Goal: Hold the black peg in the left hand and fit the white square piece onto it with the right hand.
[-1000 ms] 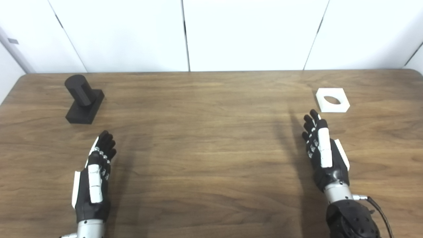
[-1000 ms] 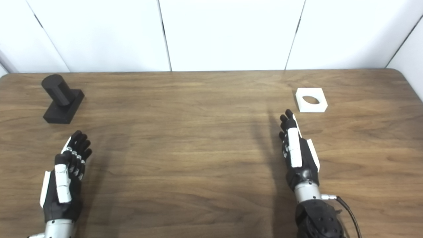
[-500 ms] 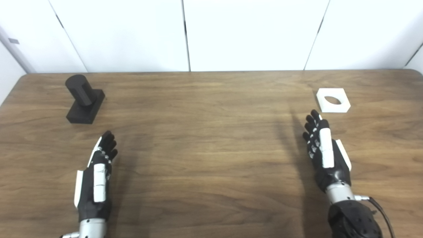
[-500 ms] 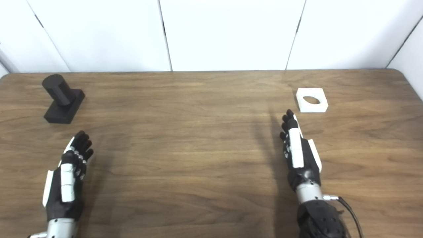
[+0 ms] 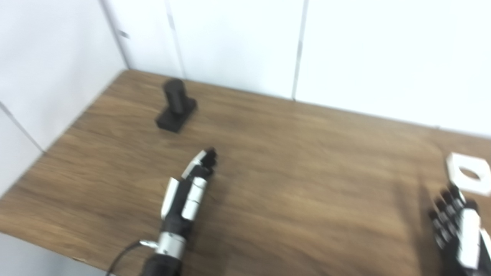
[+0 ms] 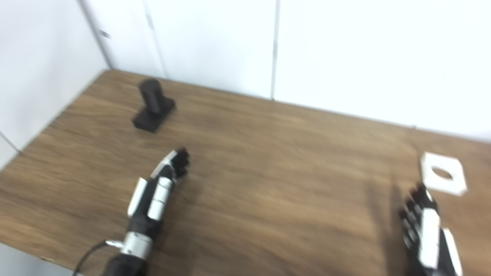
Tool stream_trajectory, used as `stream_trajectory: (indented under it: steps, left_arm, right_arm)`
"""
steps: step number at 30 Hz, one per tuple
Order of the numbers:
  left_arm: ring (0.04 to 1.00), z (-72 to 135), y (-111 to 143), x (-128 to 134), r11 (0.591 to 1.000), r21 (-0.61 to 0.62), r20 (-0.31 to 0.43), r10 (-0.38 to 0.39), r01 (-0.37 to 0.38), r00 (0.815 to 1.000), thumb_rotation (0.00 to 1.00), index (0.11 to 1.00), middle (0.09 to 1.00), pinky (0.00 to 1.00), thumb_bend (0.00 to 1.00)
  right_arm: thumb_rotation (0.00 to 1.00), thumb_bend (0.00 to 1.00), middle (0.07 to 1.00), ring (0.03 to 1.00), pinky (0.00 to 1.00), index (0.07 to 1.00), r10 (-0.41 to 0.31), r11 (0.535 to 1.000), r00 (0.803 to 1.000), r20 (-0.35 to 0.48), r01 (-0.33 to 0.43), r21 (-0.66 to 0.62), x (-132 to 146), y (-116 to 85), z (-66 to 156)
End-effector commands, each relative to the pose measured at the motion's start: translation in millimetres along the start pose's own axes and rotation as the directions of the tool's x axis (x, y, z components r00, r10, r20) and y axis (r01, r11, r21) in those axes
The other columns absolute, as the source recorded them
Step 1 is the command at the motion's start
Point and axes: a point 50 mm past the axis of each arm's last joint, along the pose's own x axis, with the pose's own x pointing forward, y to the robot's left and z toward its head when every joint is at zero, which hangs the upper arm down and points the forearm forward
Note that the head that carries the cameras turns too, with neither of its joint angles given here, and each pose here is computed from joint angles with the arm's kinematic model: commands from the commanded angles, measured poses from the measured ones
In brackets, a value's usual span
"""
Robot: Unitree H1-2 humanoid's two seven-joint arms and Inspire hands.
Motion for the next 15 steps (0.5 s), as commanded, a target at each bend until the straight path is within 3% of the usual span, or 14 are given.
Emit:
stream_trajectory:
  steps: [1, 6, 15]
  left_arm:
    - [0.898, -1.5, -39.4, 1.2, 0.993, -0.112, 0.006, 0.046, -0.045, 0.999, 0.86, 0.886, 0.902, 0.90, 0.58]
    - [0.917, -6.4, -46.4, 1.1, 0.996, -0.087, -0.004, 0.034, -0.034, 0.999, 0.91, 0.913, 0.926, 0.91, 0.55]
    - [0.917, -12.3, -52.2, 0.5, 0.996, -0.090, -0.001, 0.013, -0.013, 1.000, 0.90, 0.911, 0.922, 0.89, 0.56]
  right_arm:
    - [1.00, 0.52, 1.000, 1.000, 1.00, 1.000, 0.008, 1.000, 1.000, 0.016, -0.008, -0.020, -9.5, -12.6, -0.9]
    - [1.00, 0.62, 0.997, 1.000, 1.00, 1.000, -0.001, 1.000, 1.000, 0.025, 0.002, -0.032, -4.6, -14.0, -5.5]
    - [1.00, 0.57, 0.929, 0.974, 1.00, 0.957, -0.022, 0.999, 1.000, 0.010, 0.022, -0.041, -4.5, -18.6, -10.8]
